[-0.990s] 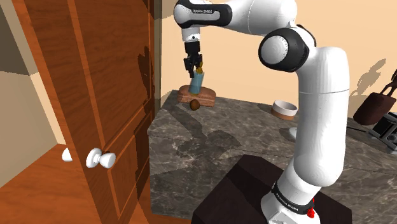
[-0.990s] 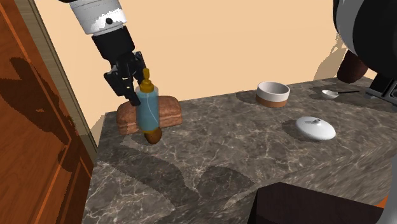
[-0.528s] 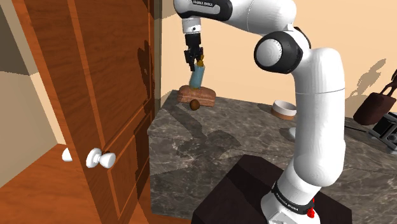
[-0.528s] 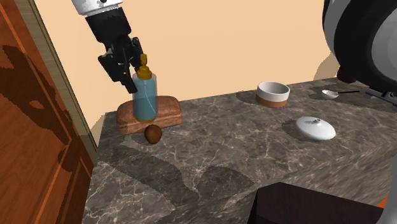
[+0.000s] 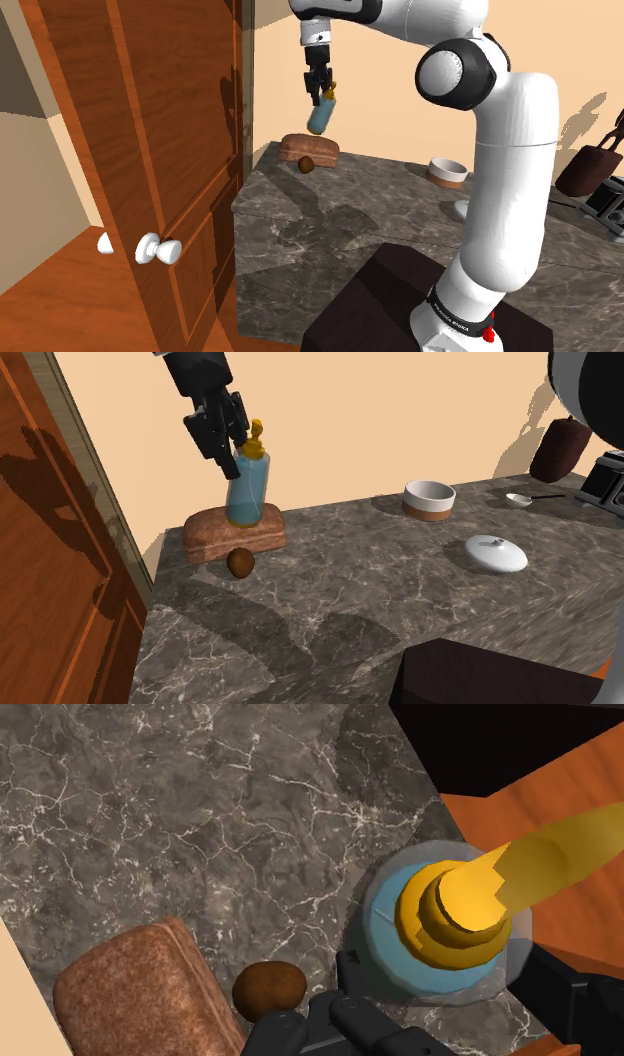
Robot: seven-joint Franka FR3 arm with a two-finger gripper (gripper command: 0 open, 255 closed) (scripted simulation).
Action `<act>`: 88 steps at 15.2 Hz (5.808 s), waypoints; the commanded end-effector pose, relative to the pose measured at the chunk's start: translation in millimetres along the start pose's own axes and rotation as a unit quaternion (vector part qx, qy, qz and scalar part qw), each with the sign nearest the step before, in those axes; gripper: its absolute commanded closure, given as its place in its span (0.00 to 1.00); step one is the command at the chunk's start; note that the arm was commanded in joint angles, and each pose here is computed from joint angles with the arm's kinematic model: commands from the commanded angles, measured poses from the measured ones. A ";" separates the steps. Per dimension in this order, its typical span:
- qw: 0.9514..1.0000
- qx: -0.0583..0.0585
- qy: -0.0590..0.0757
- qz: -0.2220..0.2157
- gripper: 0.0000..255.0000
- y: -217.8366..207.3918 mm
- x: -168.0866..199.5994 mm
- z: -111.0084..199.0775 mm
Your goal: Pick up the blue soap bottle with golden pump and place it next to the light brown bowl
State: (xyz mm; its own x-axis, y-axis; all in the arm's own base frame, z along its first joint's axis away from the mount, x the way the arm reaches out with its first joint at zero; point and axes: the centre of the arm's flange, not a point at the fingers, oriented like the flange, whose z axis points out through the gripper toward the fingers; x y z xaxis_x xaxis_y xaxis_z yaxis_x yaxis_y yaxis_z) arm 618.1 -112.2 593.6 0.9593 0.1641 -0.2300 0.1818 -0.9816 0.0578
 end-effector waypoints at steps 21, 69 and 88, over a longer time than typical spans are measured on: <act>1.000 0.000 0.000 0.000 1.00 157.7 -234.4 65.3; 1.000 0.000 0.000 0.000 1.00 396.5 -579.8 236.2; 1.000 0.000 0.000 0.000 1.00 390.7 -556.7 333.7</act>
State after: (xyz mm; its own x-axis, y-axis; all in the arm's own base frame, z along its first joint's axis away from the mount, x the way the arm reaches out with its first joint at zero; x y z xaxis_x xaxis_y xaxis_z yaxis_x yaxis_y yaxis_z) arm 82.8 -618.3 425.3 0.9591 0.1648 -0.2300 0.1822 -0.9816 0.0565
